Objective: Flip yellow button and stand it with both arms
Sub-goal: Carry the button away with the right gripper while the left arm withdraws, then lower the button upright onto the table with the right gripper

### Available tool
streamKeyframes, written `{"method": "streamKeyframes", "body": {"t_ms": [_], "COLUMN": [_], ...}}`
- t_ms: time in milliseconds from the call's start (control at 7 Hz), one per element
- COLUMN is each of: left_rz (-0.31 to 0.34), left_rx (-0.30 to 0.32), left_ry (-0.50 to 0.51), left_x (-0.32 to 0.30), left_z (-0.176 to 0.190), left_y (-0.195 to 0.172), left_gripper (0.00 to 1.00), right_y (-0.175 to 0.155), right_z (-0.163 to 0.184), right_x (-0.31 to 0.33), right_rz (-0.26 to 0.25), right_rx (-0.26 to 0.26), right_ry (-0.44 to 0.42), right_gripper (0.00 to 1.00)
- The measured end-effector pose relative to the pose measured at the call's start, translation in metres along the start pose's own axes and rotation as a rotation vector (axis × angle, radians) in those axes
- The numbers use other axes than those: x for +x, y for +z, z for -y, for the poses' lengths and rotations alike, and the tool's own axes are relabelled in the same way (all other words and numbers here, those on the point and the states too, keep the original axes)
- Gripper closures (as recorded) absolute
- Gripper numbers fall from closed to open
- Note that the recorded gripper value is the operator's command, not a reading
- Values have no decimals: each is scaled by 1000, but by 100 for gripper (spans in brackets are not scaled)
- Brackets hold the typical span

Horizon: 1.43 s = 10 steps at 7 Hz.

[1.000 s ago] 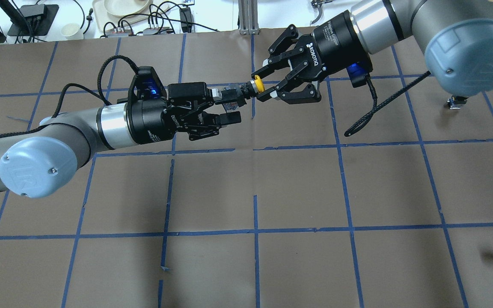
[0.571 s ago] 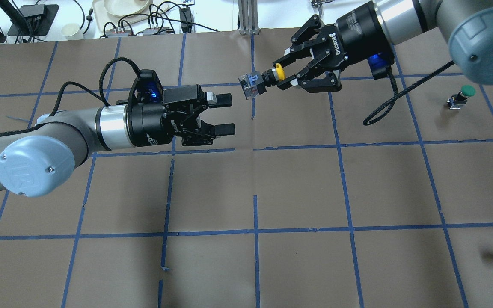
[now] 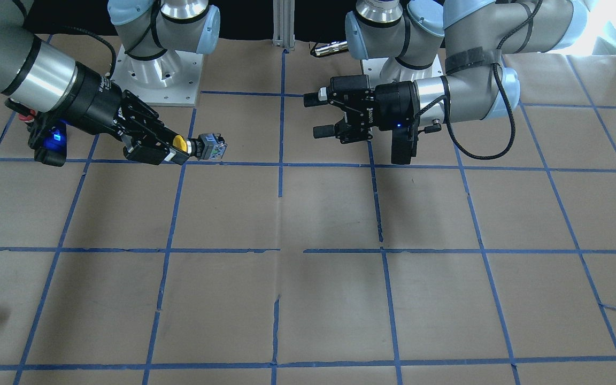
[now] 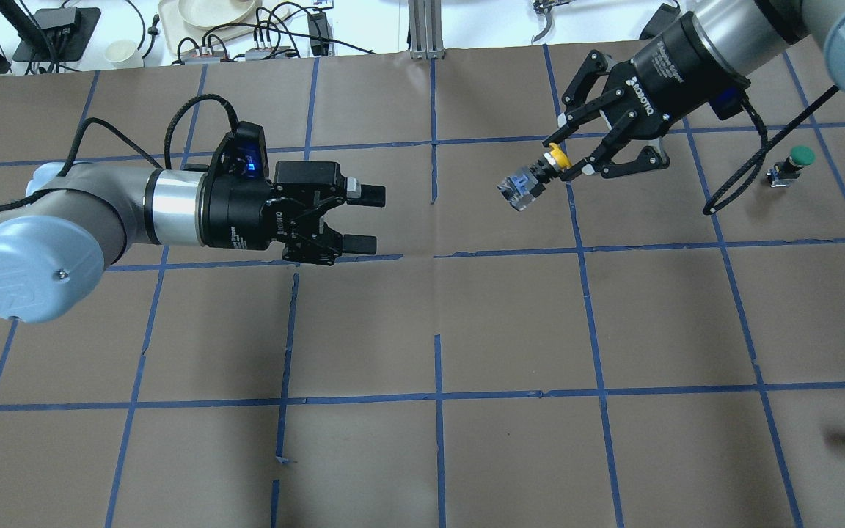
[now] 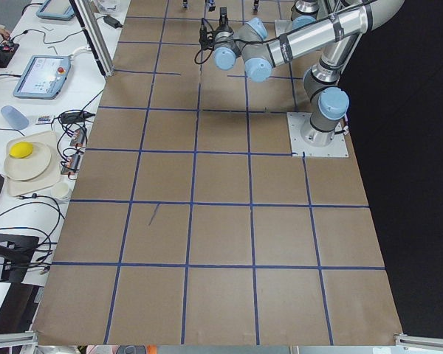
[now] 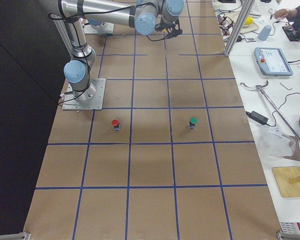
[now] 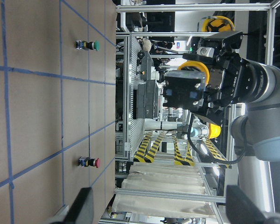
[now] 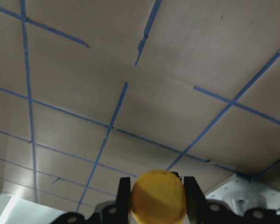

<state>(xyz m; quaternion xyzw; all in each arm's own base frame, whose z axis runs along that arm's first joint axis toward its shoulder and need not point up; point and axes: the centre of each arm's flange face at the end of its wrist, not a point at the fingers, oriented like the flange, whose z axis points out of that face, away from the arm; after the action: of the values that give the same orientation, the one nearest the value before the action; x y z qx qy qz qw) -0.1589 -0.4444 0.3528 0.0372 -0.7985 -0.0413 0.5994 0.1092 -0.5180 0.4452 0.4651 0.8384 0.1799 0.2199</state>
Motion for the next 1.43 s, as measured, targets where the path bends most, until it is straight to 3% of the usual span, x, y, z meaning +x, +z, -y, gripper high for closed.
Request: {"method": "streamKeyframes", "body": {"t_ms": [143, 286, 571, 857, 1000, 1143, 1429], "left_rz": [106, 252, 592, 934, 1057, 1125, 1190], "left_rx": [-4, 11, 46, 67, 87, 110, 146], "left_ry": [-10, -19, -28, -3, 10, 0, -7], "left_x": [2, 3, 1, 14, 37, 66, 116], "left_z": [5, 9, 13, 23, 30, 34, 27], "left_y": [-7, -14, -36, -71, -89, -102, -113], "left_gripper": [1, 0, 0, 0, 0, 0, 0], "right_y": [3, 6, 9, 20, 25, 26, 17], "right_z": [10, 19, 50, 82, 97, 119, 158], "right_x": [10, 19, 36, 55, 66, 83, 115], "right_rz": [-90, -176, -312, -392, -411, -431, -495], "right_rx": [65, 111, 230, 342, 374, 401, 440], "right_ry": [-169, -345, -667, -911, -1012, -1128, -1366], "right_gripper": [93, 93, 93, 92, 92, 92, 92]}}
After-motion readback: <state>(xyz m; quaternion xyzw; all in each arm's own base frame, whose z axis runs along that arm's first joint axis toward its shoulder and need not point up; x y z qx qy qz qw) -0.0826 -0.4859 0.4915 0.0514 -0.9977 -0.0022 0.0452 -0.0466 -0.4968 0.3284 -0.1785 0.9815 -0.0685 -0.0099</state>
